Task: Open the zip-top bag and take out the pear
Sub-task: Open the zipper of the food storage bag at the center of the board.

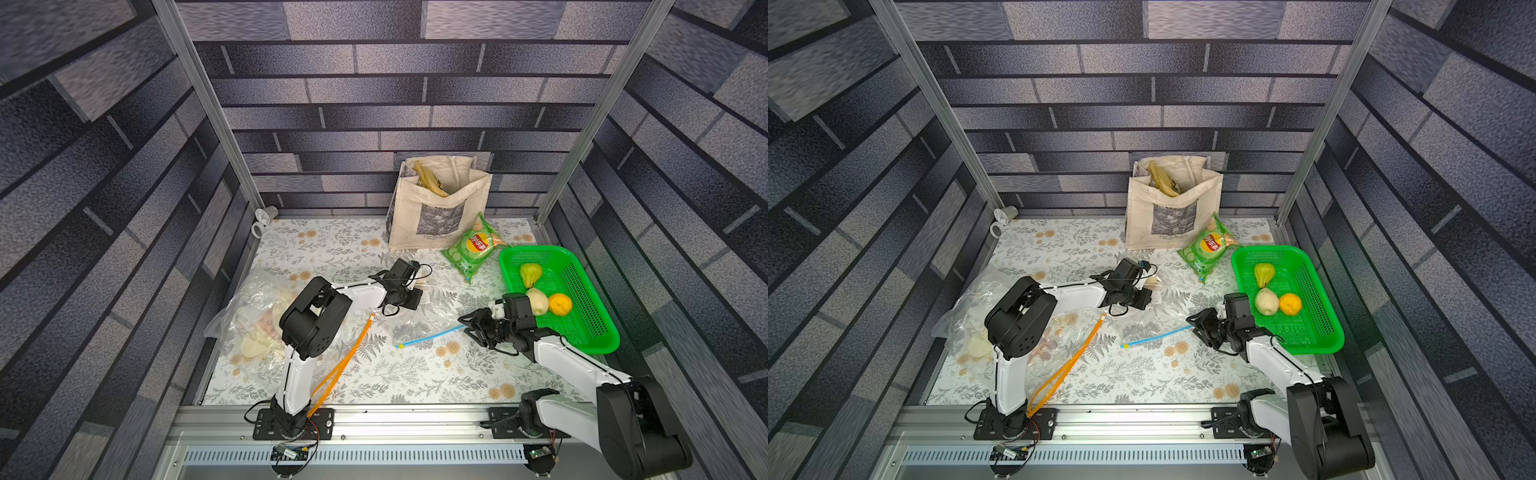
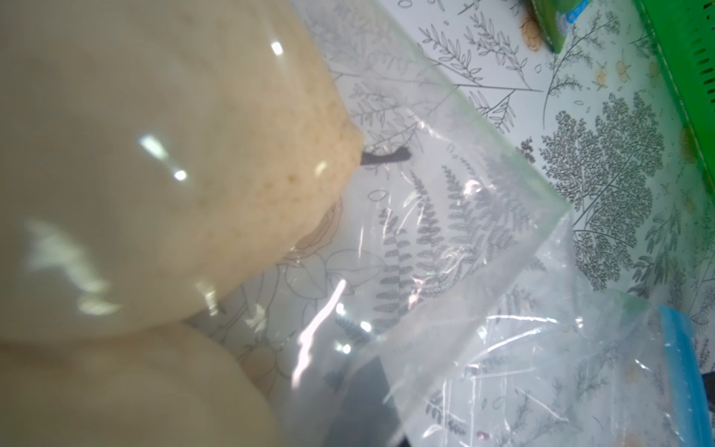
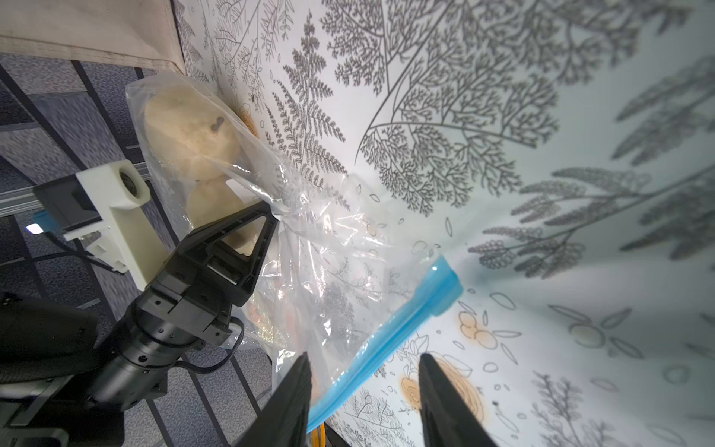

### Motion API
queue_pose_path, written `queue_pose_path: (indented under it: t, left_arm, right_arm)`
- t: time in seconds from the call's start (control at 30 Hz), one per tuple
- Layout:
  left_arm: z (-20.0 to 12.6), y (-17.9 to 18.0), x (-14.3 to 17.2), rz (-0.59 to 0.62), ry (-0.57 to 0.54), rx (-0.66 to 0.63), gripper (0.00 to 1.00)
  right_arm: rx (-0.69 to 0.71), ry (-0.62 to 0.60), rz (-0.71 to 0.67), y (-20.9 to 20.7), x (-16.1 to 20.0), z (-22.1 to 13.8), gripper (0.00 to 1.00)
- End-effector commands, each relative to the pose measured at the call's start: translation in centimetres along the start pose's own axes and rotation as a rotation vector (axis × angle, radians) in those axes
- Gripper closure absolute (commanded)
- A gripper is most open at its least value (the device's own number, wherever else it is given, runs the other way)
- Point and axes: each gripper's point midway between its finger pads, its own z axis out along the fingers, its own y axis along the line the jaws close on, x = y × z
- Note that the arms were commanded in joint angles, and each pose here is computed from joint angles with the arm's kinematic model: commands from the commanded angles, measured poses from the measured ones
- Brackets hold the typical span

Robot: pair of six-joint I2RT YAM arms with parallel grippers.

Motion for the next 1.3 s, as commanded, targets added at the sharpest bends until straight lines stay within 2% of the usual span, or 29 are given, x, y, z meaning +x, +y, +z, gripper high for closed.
queue_pose_path:
  t: [0.0, 0.13, 0.43, 1.27]
  left_arm:
    - [1.5, 7.0, 12.2, -0.130, 0.357, -0.229, 1.00]
    - [1.7, 7.1, 12.4, -0.135, 0.354, -0.222, 1.00]
    - [1.7, 6.8, 12.3, -0.140, 0.342, -0.204, 1.00]
    - [1.6, 6.3, 11.6, -0.135, 0.331, -0.188, 1.00]
  right_arm:
    - [0.033, 0.024, -0.024, -0.3, 0.7, -0.3, 0.56]
    - [0.011, 0.049, -0.049, 0.5, 1.1, -0.3, 0.61]
    - [-0.079, 0.073, -0.042, 2.7, 1.0, 0.3, 0.60]
    - [-0.063, 0.044, 0.027, 1.9, -0.2, 1.9, 0.60]
